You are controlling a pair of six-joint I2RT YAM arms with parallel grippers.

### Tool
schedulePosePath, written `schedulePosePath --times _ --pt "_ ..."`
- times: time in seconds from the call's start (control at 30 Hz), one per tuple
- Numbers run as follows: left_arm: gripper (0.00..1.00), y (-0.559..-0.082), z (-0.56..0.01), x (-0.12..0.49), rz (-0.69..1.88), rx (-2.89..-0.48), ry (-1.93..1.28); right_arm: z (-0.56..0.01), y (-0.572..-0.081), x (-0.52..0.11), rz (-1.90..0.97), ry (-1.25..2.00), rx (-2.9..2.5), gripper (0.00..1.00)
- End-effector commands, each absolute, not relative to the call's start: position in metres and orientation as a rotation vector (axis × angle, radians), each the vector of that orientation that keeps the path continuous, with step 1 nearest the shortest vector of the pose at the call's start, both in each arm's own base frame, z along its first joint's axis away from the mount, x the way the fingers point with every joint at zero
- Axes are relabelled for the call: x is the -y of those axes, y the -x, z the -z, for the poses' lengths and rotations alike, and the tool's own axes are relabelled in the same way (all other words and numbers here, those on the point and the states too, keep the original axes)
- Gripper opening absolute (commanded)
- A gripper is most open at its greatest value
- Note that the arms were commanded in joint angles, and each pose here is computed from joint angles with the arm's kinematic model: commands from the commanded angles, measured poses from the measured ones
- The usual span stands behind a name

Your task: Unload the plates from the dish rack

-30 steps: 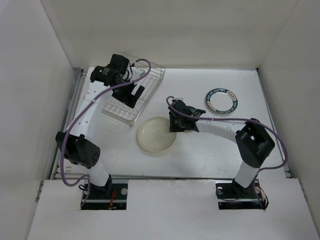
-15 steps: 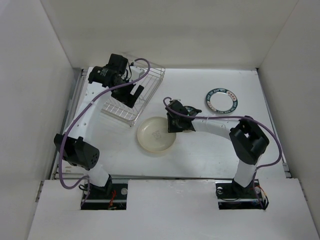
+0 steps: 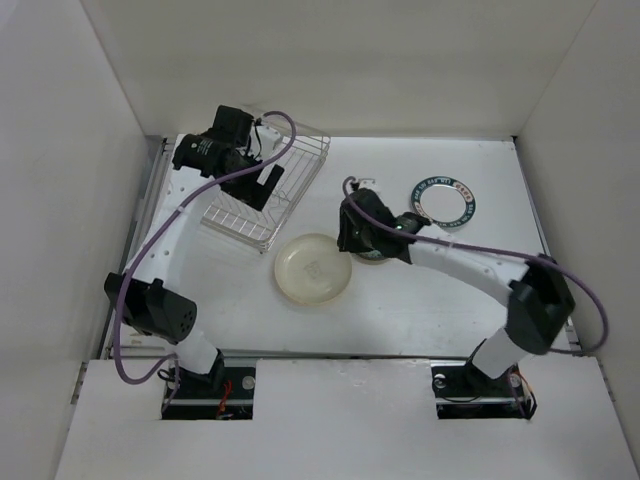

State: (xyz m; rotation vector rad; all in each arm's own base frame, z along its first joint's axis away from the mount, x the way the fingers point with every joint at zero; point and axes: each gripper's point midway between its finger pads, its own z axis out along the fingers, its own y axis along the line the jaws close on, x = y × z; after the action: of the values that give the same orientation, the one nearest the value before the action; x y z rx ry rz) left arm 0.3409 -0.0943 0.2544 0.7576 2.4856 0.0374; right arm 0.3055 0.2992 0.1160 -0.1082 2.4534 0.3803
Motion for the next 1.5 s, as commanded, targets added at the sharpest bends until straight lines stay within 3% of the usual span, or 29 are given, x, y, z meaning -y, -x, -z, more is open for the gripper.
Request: schedulePosePath --times 0.0,0.03,0.07,0.1,0.2,0.27,0.43,0.63,1.47 --pt "0.92 -0.356 -0.296 0.069 -0.182 -2.336 -0.539 -0.227 -0.312 -0.281 -0.468 -0.016 -2.188 0.42" --pt "0.94 -0.359 -0.302 0.060 -0.213 -2.309 -0.472 -0.238 -0.313 -0.267 -0.421 -0.054 -2.152 0.50" --pt "0.99 -0.370 -0.301 0.050 -0.251 -2.280 -0.392 -0.256 -0.311 -0.251 -0.417 -0.104 -2.112 0.66" --pt "0.99 -0.375 -0.301 0.032 -0.341 -2.270 -0.274 -0.254 -0.306 -0.233 -0.366 -0.138 -2.136 0.74" --pt "0.99 -0.380 -0.304 -0.011 -0.474 -2.236 -0.039 -0.250 -0.295 -0.165 -0.213 -0.348 -2.171 0.94" --pt "0.99 -0.377 -0.305 -0.038 -0.549 -2.213 0.134 -0.239 -0.288 -0.113 -0.059 -0.499 -2.171 1.00" --pt "0.99 -0.350 -0.296 -0.122 -0.724 -2.178 0.517 -0.246 -0.230 -0.018 0.109 -0.781 -2.065 1.00" --pt "0.99 -0.316 -0.275 -0.171 -0.741 -2.186 0.715 -0.265 -0.184 0.011 -0.054 -0.959 -1.868 1.00" --pt "0.99 -0.318 -0.269 -0.137 -0.488 -2.204 0.641 -0.287 -0.130 0.006 -0.362 -0.951 -1.824 1.00"
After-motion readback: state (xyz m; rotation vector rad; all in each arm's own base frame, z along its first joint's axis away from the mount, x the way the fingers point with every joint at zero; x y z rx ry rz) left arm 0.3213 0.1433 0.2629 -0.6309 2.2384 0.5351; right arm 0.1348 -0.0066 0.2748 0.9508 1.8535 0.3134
